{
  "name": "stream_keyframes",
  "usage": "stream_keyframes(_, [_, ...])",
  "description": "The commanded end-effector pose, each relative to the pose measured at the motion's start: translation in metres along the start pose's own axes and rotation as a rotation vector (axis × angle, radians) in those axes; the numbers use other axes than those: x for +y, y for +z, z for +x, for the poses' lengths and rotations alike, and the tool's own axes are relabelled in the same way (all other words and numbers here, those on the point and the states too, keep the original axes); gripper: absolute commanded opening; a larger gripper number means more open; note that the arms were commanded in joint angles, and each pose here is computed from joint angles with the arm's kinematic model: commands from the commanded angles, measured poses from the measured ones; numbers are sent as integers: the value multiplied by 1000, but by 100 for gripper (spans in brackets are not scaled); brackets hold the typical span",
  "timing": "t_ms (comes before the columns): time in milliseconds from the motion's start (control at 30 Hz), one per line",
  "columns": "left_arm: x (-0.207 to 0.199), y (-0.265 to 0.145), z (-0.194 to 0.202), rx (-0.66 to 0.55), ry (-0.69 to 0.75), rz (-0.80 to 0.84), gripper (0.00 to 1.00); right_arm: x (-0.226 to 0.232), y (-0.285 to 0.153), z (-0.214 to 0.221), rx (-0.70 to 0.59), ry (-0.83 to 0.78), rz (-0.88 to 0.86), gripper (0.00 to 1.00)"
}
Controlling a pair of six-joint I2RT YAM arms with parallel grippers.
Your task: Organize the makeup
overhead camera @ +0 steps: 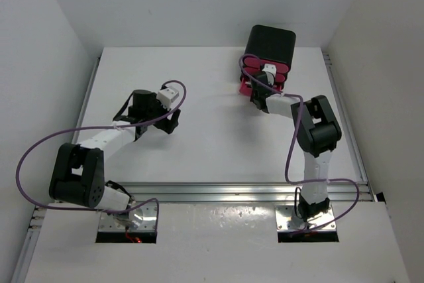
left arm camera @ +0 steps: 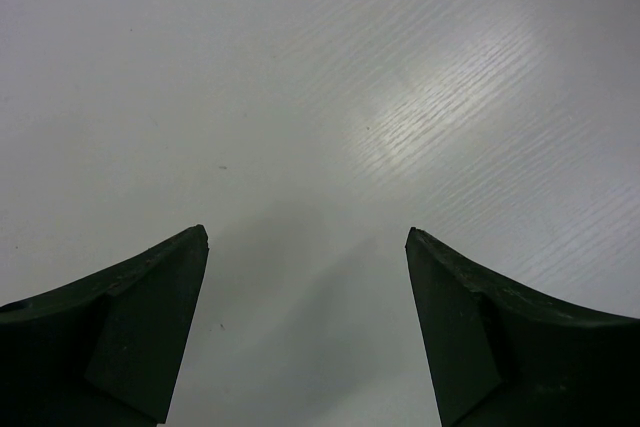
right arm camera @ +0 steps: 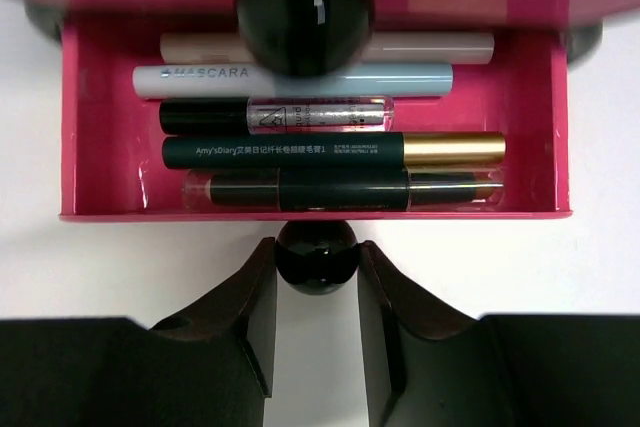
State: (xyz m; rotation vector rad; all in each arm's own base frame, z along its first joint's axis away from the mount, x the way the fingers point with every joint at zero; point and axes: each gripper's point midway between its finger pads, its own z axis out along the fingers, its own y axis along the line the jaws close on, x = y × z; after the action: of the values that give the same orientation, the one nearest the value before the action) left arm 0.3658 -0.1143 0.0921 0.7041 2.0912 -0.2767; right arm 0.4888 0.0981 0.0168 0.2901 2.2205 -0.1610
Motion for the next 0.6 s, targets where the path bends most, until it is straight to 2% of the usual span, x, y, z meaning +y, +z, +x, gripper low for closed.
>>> stream_keyframes(0, [7, 0, -20, -27, -4, -17, 86, 4, 16, -54, -151, 16, -38, 3])
stream_keyframes(167, [11, 2, -18, 10, -30, -13, 86, 17, 25, -84, -310, 1, -102, 2])
stream_keyframes(567, [17, 9, -34, 5, -30, 15, 85, 13, 51, -83, -311, 22, -95, 2])
